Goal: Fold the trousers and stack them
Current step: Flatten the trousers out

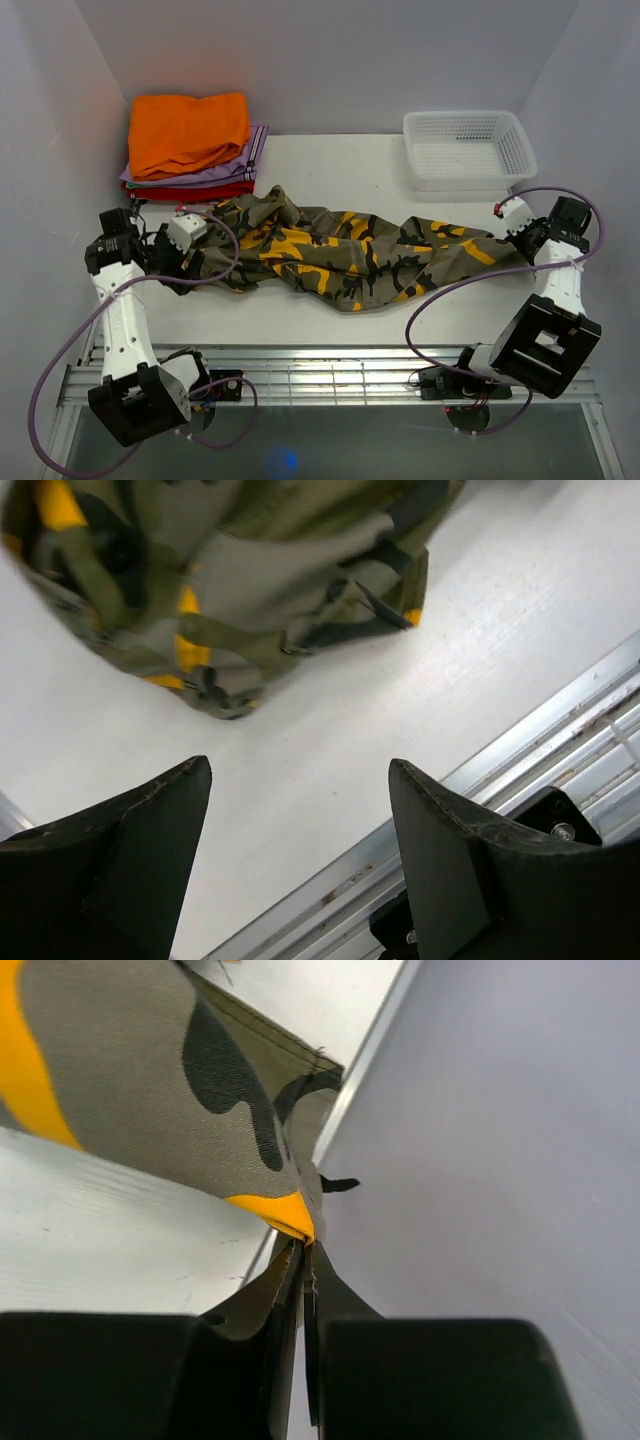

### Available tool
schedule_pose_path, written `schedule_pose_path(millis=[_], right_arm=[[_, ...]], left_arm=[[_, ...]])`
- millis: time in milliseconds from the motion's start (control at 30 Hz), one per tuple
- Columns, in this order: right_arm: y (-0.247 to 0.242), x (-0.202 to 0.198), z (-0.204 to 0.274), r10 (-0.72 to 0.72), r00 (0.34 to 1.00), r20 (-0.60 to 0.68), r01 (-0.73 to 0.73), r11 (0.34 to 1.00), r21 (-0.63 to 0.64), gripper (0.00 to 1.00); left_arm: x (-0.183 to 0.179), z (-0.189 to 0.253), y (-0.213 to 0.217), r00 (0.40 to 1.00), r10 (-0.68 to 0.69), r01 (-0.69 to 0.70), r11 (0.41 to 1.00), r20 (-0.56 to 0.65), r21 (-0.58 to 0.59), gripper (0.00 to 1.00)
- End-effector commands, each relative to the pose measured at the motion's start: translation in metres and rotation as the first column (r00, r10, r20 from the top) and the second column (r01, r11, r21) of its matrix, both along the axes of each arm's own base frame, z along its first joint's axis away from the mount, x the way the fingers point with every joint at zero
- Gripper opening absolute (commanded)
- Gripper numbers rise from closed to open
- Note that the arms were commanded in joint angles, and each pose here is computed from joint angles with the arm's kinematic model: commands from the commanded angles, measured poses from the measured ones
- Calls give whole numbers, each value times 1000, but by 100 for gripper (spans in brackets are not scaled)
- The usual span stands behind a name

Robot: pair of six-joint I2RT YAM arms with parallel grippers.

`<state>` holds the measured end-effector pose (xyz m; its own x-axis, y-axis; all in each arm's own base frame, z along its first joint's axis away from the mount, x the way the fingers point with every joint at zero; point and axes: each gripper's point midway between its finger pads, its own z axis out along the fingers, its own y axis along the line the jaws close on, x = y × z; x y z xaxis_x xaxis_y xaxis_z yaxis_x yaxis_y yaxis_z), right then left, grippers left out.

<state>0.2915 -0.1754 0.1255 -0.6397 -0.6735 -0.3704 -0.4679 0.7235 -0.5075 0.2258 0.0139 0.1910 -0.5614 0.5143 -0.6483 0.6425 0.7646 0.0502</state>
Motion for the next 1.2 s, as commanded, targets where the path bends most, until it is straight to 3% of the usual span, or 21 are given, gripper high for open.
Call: schedule_pose_path(millis=[0, 167, 300, 467, 733, 767, 867, 900, 933, 967, 1000, 1067, 1100, 1167], right_arm=[[12, 11, 19, -15, 1000, 23, 14, 999, 42, 8], [21, 19, 18, -15, 1000, 4, 14, 997, 70, 8], [19, 19, 15, -31, 999, -9, 31, 997, 69, 8], [19, 20, 13, -43, 999, -14, 44, 996, 84, 8], [17, 31, 25, -43, 999, 7, 42, 995, 93, 8], [18, 31, 27, -46, 999, 4, 45, 994, 100, 8], [17, 36, 39, -46, 999, 22, 43, 994, 103, 8], [17, 37, 42, -44, 999, 29, 41, 994, 100, 8], [16, 38, 47, -43, 998, 42, 39, 995, 90, 8], [14, 37, 51, -46, 998, 48, 42, 996, 82, 8], [13, 37, 54, -33, 998, 49, 30, 998, 60, 8], [10, 34, 62, -15, 998, 61, 14, 1000, 21, 8], [7, 33, 66, 17, 998, 58, -16, 1000, -23, 8], [1, 30, 74, 45, 996, 73, -39, 996, -81, 8]], left_arm=[[-15, -52, -7, 992, -121, 122, 992, -41, 15, 82], [10, -88, -4, 996, -90, 89, 992, 15, 86, 83], [16, -96, -40, 989, -143, 144, 989, 22, -38, 85], [38, -107, -58, 977, -164, 166, 986, 134, -4, 87], [41, -138, -86, 945, -316, 316, 949, 88, 17, 85], [51, -131, -87, 945, -309, 309, 951, 107, 22, 83], [56, -133, -84, 957, -285, 285, 958, 42, 13, 53], [65, -120, -84, 956, -288, 287, 958, 51, 19, 37], [48, -124, -82, 955, -291, 291, 957, -51, 2, 5], [46, -117, -80, 950, -299, 301, 954, -84, 8, 0], [58, -91, -74, 941, -333, 335, 941, -51, 40, 0], [34, -73, -64, 921, -361, 363, 932, -148, -14, 0], [50, -41, -48, 921, -382, 385, 922, -78, 34, 0], [35, -21, -35, 902, -408, 413, 910, -142, 13, 0]])
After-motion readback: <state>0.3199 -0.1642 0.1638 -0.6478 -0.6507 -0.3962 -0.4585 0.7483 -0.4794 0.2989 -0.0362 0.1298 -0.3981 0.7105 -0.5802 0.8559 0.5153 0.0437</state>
